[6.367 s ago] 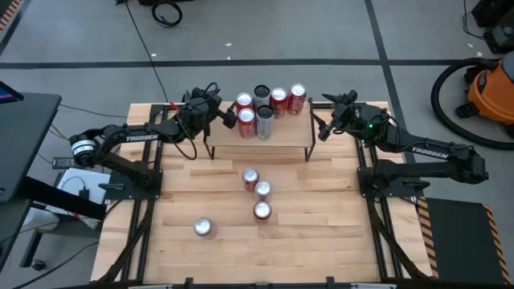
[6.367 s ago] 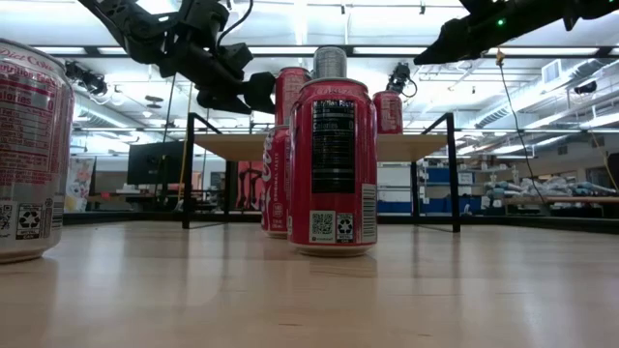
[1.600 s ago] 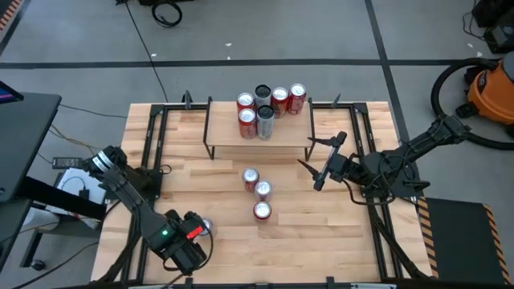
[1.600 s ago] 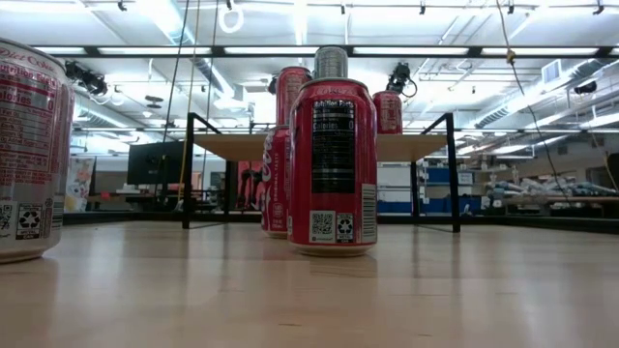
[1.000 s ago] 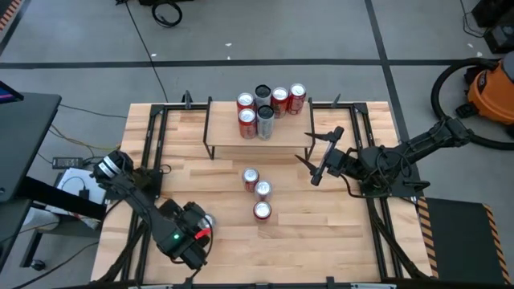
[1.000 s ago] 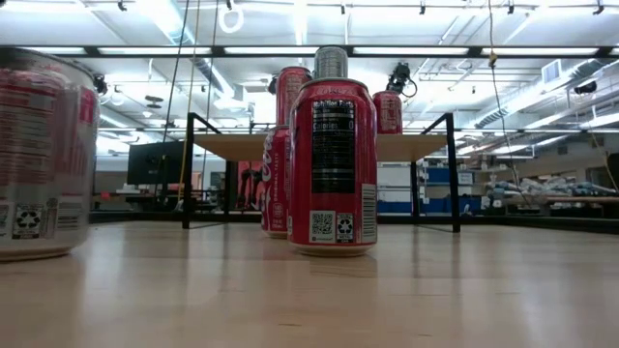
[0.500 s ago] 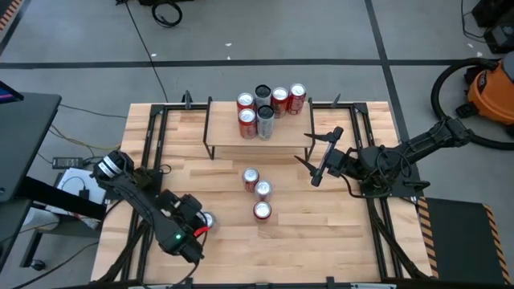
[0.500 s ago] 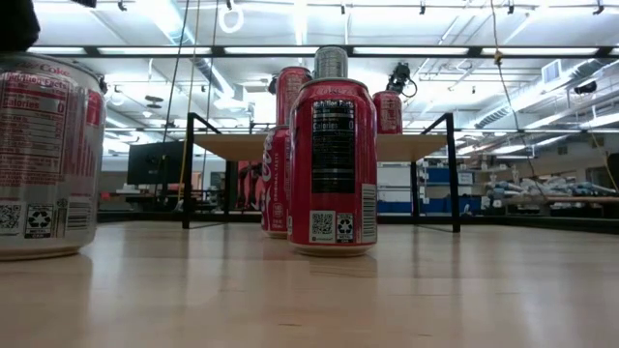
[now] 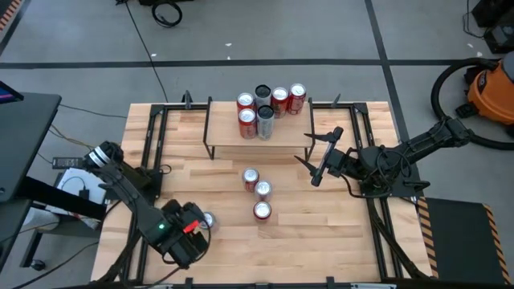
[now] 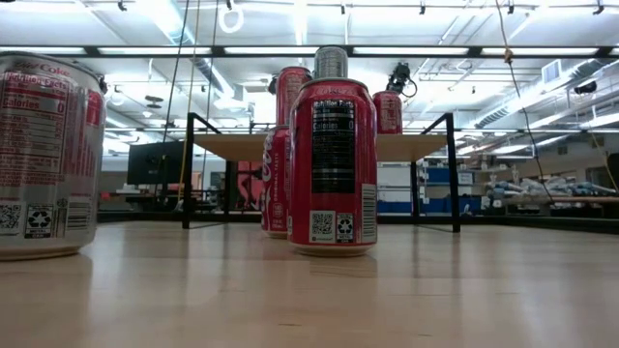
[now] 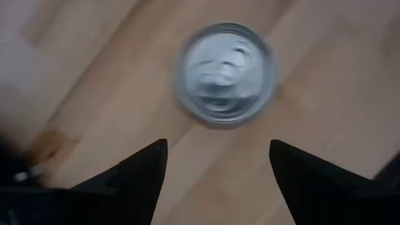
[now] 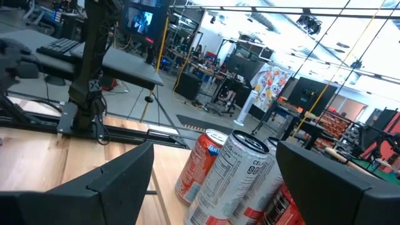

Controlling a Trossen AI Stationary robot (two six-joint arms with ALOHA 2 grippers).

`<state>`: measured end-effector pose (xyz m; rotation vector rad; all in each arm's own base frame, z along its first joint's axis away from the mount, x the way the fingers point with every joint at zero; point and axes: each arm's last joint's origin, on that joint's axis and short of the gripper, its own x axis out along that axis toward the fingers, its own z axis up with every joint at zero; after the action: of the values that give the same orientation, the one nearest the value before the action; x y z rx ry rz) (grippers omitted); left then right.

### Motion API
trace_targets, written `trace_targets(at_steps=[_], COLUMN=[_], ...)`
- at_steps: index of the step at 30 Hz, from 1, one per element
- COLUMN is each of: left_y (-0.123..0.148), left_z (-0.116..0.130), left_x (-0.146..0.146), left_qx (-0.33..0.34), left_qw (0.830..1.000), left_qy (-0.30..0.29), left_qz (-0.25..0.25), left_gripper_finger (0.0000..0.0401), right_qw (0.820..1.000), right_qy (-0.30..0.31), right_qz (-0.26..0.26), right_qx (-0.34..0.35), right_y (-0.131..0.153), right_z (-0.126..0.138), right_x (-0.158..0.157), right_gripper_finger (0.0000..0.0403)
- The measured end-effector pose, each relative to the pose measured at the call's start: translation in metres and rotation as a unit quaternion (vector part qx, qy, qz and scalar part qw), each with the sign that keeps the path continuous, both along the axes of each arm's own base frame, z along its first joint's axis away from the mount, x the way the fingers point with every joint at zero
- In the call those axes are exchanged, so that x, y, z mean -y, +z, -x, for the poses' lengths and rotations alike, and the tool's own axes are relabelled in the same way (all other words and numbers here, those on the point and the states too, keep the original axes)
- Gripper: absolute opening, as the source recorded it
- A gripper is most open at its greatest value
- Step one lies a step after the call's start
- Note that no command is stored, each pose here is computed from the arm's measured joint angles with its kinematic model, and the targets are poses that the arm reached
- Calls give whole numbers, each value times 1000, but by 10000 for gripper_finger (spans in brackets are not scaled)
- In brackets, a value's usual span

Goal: Place canned beverage on shelf
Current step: Adjust the soda cans

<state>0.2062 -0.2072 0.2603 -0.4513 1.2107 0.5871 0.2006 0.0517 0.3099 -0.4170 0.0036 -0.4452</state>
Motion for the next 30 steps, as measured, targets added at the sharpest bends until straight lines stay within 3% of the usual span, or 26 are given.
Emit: trace_targets(at_steps=[7,16,25,30], left_y=[-12,-18,-20,-21], left_z=[-8,-27,-47,-52], left_x=[7,-6,-30,-39], left_qx=[1,-3,-20,-45], left_qw=[1000,1000,999,996], left_qy=[-1,7,45,66], left_qz=[-1,-5,6,37], left_gripper_finger=[316,368,371,368], right_qw=[1000,1000,1000,1000], right_qy=[2,13,14,14], right_qz=[-1,-2,-2,-1], right_qx=[0,7,8,5], right_y=[0,1,1,1], right_z=[0,0,0,0], right_x=[-1,-1,-1,-1], right_gripper_finger=[347,347,347,347])
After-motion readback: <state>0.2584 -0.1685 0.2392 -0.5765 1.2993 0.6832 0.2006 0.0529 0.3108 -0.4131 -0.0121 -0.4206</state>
